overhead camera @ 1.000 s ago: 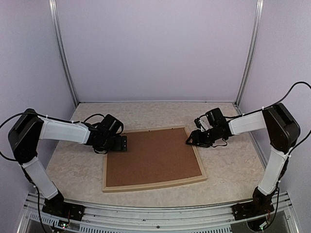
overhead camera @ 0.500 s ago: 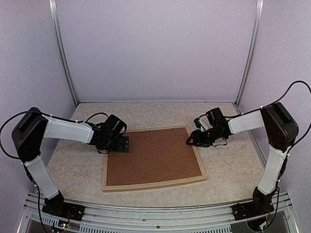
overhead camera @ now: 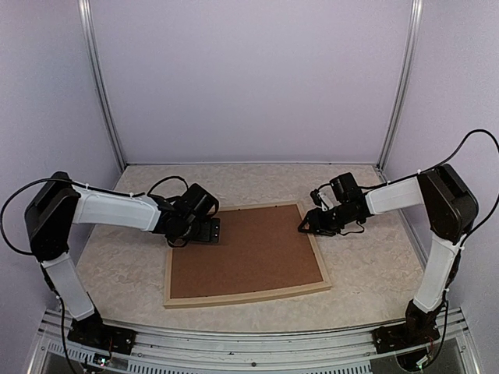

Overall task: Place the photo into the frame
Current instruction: Press the backboard against the photo.

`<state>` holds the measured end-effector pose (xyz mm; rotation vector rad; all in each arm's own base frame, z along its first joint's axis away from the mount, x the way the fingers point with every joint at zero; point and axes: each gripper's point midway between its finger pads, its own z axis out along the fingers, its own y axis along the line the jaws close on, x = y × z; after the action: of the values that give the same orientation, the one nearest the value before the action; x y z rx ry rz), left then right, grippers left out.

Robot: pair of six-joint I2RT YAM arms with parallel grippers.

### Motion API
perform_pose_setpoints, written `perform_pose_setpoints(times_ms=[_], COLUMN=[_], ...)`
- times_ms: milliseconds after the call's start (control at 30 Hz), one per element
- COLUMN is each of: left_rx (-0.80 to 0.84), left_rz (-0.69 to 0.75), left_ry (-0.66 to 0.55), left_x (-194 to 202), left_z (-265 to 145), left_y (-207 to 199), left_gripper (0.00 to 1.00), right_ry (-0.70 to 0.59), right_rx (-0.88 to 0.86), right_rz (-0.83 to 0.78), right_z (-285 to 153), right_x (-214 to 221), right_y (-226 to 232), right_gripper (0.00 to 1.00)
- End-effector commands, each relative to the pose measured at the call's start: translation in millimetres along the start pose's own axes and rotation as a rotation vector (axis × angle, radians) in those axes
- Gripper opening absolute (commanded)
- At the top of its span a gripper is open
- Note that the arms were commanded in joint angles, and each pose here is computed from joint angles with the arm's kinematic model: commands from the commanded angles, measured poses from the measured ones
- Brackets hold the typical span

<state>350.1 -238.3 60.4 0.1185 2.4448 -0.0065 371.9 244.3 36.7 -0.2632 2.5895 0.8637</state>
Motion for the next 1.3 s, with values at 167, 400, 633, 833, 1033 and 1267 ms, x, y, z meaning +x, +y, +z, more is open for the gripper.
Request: perform_pose_setpoints(times_ms=[167, 400, 633, 833, 1033, 1267], left_rx=[-0.023, 0.057, 0.113, 0.090, 0.054, 0.063], left_rz=[0.001, -0.030, -0.066, -0.057, -0.072, -0.087], left_ry=[-0.064, 0.017, 0.094, 0.149, 0.203, 0.255], left_x=[-22, 10, 47, 69, 94, 124], left_z=[-22, -24, -17, -6, -2, -2], left_y=[4, 4, 1, 5, 17, 18], left_gripper=[0.99, 0.99, 0.99, 0.99, 0.99, 0.99], right_ry=[0.034, 0.029, 0.037, 0.033, 0.034, 0.036], right_rx=[-0.035, -0.022, -0.016, -0.007, -0.001, -0.002], right_rz=[-0.021, -0.025, -0.016, -0.017, -0.016, -0.016], right_z=[8, 4, 6, 3, 3, 4], right_x=[7, 6, 11, 12, 13, 12], right_y=[10, 10, 7, 6, 5, 4], right_gripper=[0.55, 0.55, 0.56, 0.55, 0.56, 0.55])
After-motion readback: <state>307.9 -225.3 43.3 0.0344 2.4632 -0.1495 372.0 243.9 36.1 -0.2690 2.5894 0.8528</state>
